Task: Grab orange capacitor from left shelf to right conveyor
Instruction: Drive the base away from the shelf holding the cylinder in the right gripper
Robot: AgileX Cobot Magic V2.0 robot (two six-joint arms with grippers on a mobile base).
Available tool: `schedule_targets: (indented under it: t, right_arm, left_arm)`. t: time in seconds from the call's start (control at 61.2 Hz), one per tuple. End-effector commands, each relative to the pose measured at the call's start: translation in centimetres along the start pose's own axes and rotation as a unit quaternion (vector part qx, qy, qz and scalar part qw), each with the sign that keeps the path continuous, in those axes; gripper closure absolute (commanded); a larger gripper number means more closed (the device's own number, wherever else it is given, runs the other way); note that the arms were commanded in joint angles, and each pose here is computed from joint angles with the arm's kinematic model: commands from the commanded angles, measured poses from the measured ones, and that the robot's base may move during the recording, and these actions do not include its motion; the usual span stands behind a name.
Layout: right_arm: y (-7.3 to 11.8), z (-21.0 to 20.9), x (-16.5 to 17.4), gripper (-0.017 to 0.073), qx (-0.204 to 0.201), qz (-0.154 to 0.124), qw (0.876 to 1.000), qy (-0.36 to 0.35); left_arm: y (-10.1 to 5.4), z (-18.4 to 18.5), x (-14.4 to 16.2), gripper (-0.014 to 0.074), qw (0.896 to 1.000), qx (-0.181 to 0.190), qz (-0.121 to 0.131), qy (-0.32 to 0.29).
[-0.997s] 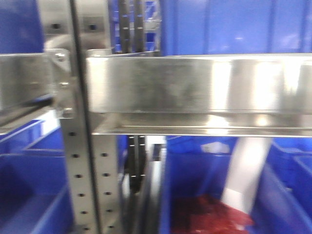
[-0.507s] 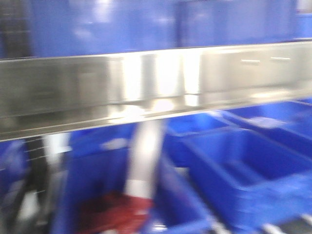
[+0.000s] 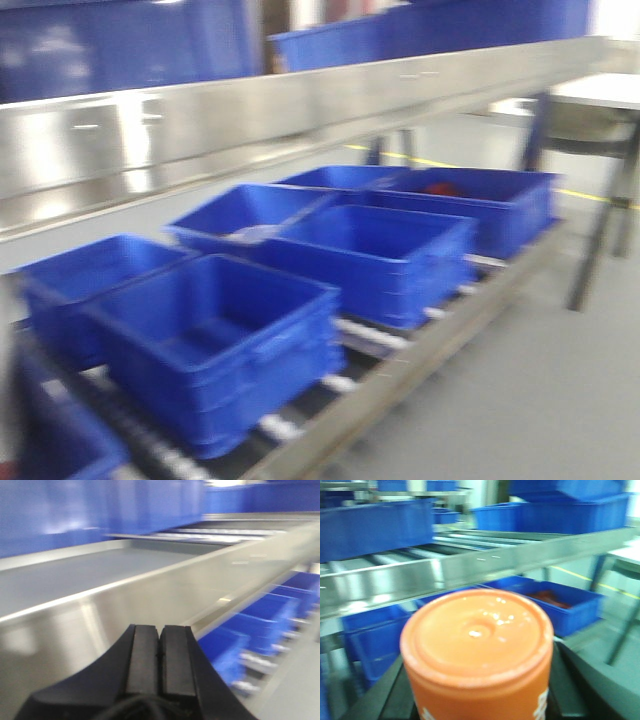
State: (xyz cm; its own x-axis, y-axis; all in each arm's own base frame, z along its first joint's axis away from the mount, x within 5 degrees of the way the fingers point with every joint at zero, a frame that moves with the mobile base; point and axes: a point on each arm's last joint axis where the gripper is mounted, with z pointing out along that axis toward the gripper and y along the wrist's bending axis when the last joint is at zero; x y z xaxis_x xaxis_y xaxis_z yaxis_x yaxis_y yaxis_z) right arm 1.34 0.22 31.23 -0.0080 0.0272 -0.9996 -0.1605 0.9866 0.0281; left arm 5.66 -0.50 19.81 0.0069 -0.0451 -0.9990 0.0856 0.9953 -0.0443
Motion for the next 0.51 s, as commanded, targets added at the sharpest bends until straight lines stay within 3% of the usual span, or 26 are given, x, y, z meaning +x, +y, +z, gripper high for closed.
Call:
schedule_targets:
  t: [0.0,0.49]
  right_arm:
    - [0.02,-0.15,-1.60,0.0433,0.004,-0.005,0.999,-0.050]
    - [0.02,-0.15,-1.60,0.0433,0.004,-0.005,0.999,-0.050]
  left_arm:
    - [0.01,-0.16,-1.02,0.0720,0.999,-0.001,-0.003,-0.052]
    - [0.01,-0.16,-1.02,0.0720,0.999,-0.001,-0.003,-0.052]
